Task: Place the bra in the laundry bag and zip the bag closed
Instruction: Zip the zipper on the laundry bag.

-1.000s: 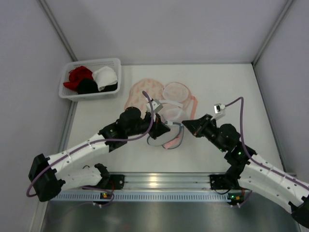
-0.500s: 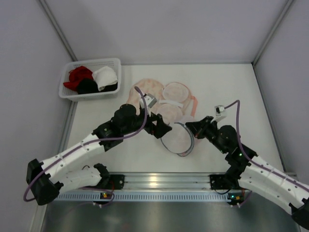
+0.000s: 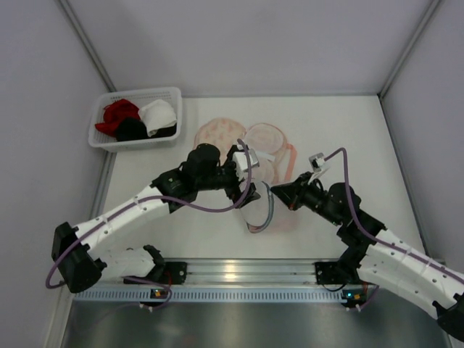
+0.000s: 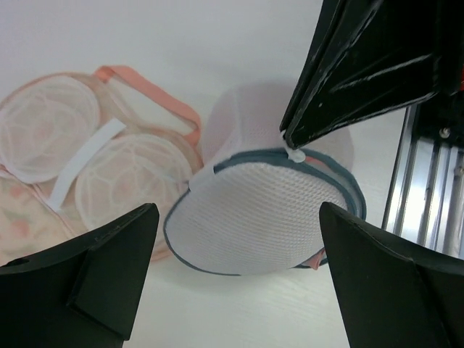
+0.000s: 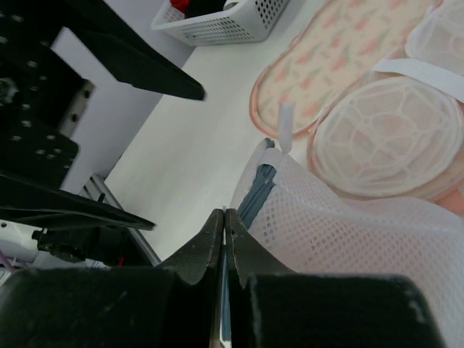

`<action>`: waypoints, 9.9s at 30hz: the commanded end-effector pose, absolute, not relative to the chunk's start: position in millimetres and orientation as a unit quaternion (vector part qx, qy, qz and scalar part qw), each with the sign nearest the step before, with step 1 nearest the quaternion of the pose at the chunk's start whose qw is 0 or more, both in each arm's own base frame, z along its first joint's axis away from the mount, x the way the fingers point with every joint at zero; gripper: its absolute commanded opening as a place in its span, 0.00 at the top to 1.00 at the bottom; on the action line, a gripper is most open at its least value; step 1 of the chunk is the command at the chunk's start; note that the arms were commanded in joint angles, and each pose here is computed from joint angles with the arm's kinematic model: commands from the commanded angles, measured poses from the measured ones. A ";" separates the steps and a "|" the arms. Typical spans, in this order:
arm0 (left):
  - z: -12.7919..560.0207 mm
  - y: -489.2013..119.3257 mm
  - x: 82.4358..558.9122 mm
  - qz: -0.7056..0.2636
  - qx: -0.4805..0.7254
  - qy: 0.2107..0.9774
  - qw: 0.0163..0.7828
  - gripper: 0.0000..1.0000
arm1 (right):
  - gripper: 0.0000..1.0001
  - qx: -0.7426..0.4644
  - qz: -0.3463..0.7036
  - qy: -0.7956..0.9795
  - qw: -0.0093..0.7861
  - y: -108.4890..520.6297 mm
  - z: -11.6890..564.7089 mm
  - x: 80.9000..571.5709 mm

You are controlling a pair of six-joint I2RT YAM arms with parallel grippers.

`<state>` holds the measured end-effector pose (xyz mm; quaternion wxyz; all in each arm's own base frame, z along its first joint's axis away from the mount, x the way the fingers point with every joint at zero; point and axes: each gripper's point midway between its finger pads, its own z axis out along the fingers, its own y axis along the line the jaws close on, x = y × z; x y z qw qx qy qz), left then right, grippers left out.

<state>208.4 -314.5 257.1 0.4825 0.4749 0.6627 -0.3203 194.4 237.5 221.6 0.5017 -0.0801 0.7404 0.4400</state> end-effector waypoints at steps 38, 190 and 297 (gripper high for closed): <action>221.7 -364.6 147.6 -0.378 0.519 0.661 0.388 0.34 | 1.00 -0.099 0.457 0.691 0.550 236.8 281.2 196.8; 244.8 -345.8 224.8 -0.372 0.273 0.760 0.458 1.00 | 0.27 0.043 0.608 0.652 0.450 255.2 273.9 194.6; 214.4 -331.0 189.8 -0.326 0.543 0.662 0.401 0.11 | 1.00 -0.150 0.471 0.770 0.404 260.6 224.9 180.6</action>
